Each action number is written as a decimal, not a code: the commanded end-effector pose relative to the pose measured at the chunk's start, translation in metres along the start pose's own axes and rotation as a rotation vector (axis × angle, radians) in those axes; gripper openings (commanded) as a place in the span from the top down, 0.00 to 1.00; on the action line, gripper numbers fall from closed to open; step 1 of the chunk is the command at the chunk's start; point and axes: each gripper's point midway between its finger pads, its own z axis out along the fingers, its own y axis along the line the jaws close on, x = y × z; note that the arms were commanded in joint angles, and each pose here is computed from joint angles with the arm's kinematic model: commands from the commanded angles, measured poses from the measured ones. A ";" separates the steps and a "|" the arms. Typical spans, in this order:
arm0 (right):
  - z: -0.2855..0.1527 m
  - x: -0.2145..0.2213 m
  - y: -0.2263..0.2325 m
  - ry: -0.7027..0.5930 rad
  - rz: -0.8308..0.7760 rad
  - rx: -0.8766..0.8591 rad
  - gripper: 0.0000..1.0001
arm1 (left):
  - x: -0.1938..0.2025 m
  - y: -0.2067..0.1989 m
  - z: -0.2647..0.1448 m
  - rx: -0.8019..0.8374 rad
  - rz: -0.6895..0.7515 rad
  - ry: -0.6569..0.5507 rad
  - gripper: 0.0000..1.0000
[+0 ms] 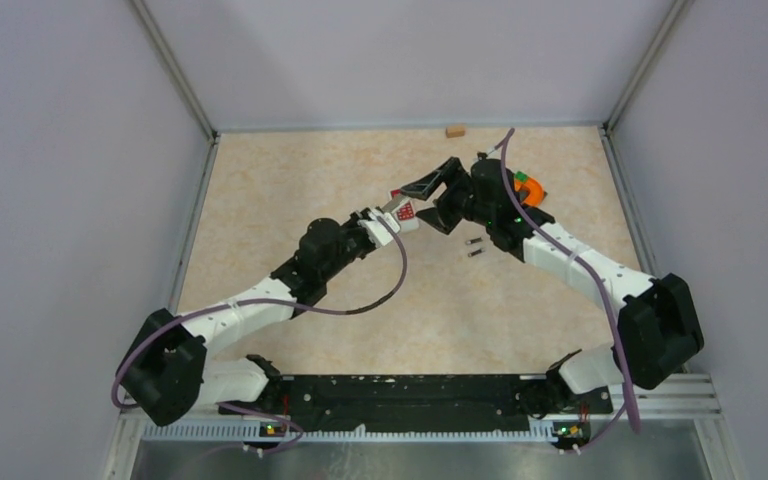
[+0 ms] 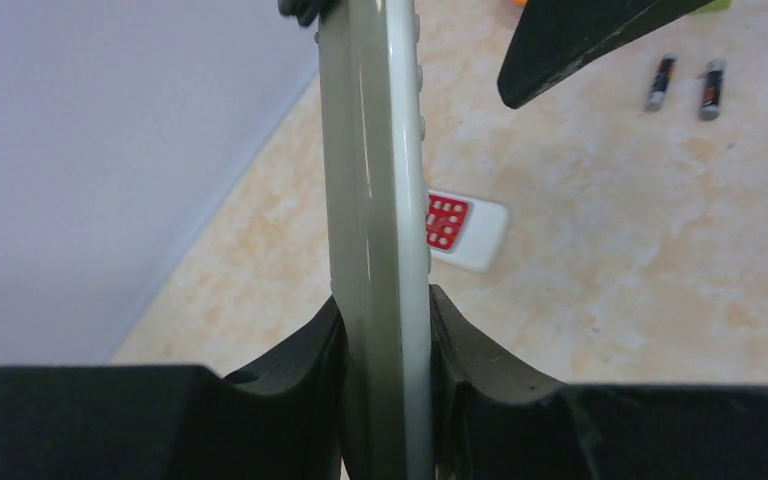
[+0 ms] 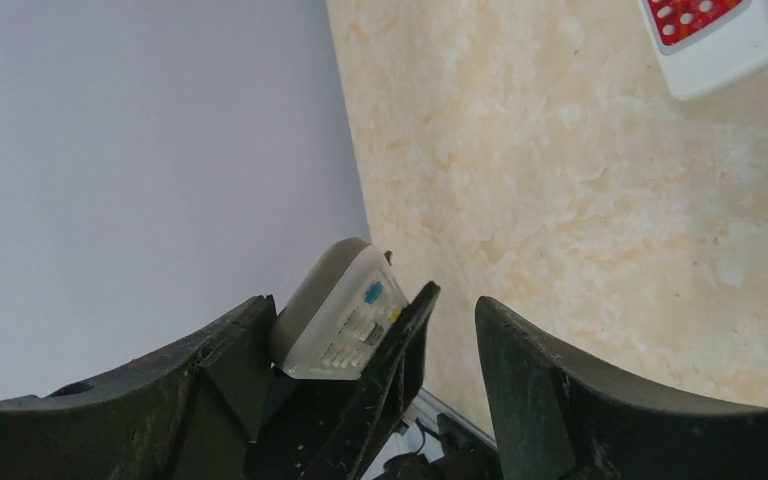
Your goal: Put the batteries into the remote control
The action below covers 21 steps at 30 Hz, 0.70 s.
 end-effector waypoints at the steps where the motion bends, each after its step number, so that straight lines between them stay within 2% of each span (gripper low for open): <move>1: -0.012 -0.002 0.021 0.000 0.002 -0.019 0.28 | -0.053 0.039 0.006 -0.129 0.353 -0.150 1.00; 5: -0.007 -0.001 0.022 0.014 0.033 -0.028 0.35 | -0.062 0.038 0.006 -0.114 0.441 -0.183 1.00; 10: 0.000 0.002 0.027 0.035 0.066 -0.057 0.51 | -0.059 0.031 0.007 -0.107 0.481 -0.212 0.99; 14: 0.004 0.002 0.027 0.042 0.084 -0.063 0.54 | -0.058 0.023 0.008 -0.093 0.501 -0.235 0.97; 15: 0.004 0.002 0.029 0.043 0.084 -0.075 0.58 | -0.058 0.023 0.009 -0.092 0.495 -0.236 0.97; 17: 0.003 0.003 0.033 0.050 0.085 -0.097 0.75 | -0.059 0.021 0.009 -0.093 0.469 -0.240 0.94; 18: 0.002 0.004 0.034 0.053 0.083 -0.111 0.82 | -0.060 0.022 0.009 -0.102 0.445 -0.240 0.85; 20: -0.002 0.004 0.037 0.048 0.083 -0.127 0.93 | -0.063 0.027 0.007 -0.131 0.357 -0.248 0.41; 21: -0.004 0.003 0.038 0.039 0.078 -0.134 0.96 | -0.065 0.030 0.005 -0.150 0.304 -0.252 0.26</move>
